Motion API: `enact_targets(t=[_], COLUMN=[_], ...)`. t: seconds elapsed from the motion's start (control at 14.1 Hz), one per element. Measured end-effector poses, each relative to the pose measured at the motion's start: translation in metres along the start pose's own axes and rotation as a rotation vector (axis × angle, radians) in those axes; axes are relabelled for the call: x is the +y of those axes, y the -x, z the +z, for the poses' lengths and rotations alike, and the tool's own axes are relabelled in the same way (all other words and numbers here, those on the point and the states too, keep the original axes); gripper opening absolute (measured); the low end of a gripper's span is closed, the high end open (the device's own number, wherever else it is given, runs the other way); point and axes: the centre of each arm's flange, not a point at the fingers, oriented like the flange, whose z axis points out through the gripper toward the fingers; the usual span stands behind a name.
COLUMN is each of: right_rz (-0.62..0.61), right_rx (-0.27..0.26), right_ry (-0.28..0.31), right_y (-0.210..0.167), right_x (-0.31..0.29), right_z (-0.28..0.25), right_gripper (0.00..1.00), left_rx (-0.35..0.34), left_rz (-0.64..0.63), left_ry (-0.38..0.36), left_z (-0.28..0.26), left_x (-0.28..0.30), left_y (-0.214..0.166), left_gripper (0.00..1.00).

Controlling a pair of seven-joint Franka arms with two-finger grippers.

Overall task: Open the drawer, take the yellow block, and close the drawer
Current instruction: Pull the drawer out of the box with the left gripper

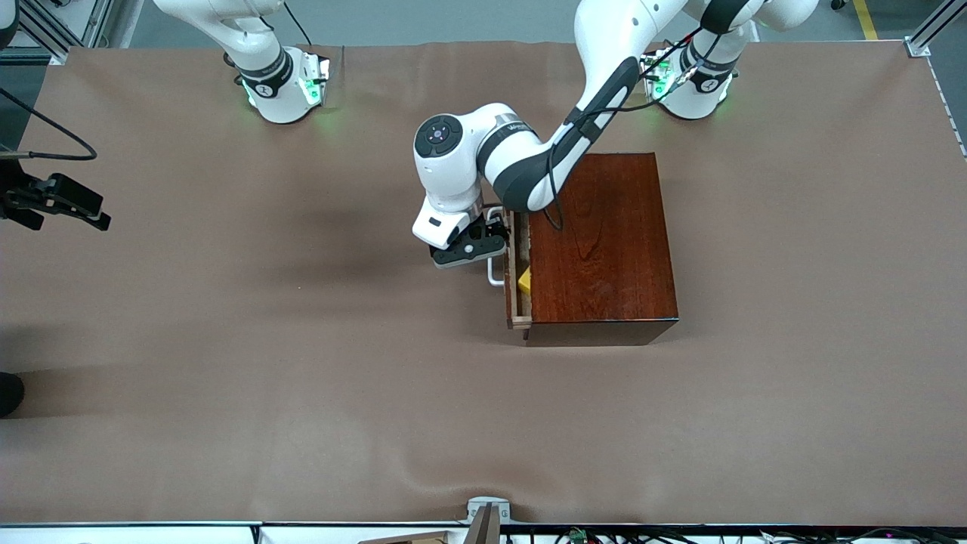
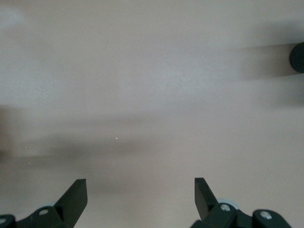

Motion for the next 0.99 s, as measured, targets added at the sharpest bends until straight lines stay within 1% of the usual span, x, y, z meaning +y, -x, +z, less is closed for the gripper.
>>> enact_targets(t=[0.57, 0.99], right_rz=[0.0, 0.0], right_rx=[0.0, 0.0], right_ry=[0.0, 0.0], right_y=[0.0, 0.0], right_x=[0.0, 0.0], right_z=[0.0, 0.0], right_gripper=[1.0, 1.0], left_rx=[0.013, 0.032], left_rz=[-0.013, 0.002], left_ry=[0.045, 0.125], left_z=[-0.002, -0.008], left_x=[0.006, 0.02], left_y=[0.003, 0.015], left_gripper=[1.0, 1.0])
